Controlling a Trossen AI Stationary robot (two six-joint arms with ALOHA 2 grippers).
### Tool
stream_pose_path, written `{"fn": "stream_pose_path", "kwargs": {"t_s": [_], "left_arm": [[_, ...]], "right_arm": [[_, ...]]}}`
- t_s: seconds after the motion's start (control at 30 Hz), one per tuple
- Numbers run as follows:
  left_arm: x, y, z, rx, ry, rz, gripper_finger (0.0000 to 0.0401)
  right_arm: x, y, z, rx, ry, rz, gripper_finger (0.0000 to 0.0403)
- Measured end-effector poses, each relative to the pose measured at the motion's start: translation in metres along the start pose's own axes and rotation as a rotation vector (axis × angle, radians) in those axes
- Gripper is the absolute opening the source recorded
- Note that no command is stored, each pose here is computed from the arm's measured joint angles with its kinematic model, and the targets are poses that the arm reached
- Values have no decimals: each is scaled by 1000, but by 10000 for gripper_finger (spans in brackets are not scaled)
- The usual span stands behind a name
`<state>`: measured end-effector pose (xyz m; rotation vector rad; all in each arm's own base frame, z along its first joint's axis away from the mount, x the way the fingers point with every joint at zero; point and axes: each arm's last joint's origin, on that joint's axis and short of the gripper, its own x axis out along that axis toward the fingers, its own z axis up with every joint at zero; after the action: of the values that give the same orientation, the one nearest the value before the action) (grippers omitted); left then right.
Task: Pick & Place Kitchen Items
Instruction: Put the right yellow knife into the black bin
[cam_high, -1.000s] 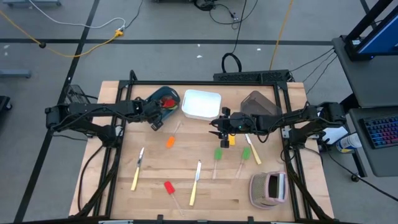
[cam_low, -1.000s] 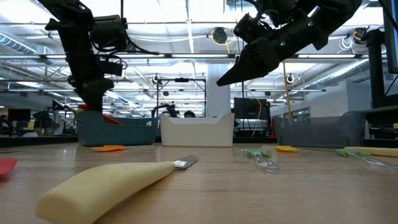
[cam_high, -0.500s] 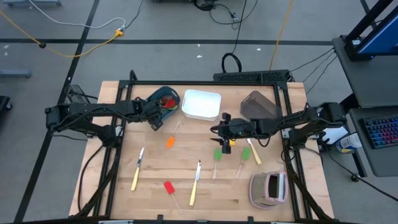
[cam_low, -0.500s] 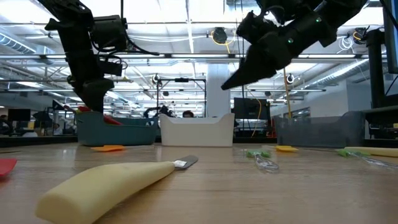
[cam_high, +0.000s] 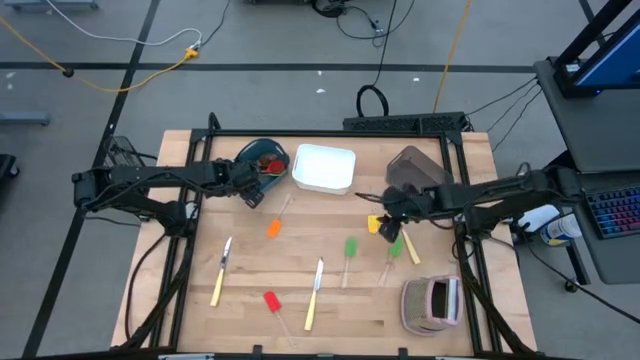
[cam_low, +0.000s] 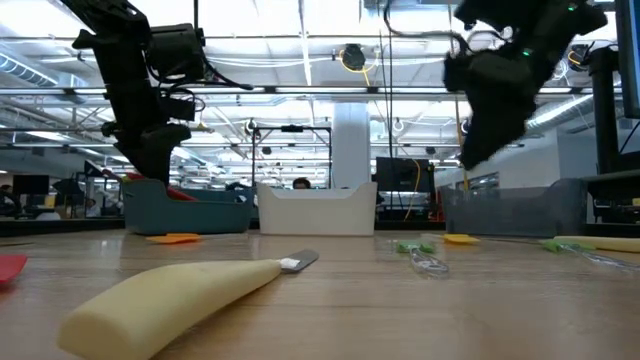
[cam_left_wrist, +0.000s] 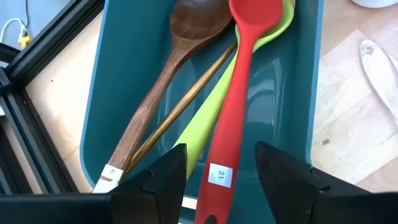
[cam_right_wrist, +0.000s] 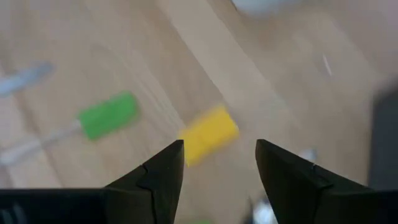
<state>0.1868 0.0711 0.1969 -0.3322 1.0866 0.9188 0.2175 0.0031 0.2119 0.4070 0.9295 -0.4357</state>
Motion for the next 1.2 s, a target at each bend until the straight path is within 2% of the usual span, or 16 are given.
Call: {"fn": "stream_pose_path", "kwargs": {"t_s": [0.13, 0.37, 0.57, 1.0, 1.2], "left_arm": [[0, 0, 0, -14, -4, -1, 187], [0, -1, 1, -20, -12, -5, 187], [0, -1, 2, -25, -21, -10, 186], [0, -2, 3, -30, -33, -16, 186], [0, -2, 5, -30, -46, -23, 186]], "right_arm": [[1, -6, -13, 114, 164, -49, 188], [11, -9, -28, 212, 388, -99, 183], [15, -15, -40, 283, 541, -229, 183], [37, -8, -44, 286, 593, -244, 183], [49, -3, -50, 236, 624, -266, 183]]}}
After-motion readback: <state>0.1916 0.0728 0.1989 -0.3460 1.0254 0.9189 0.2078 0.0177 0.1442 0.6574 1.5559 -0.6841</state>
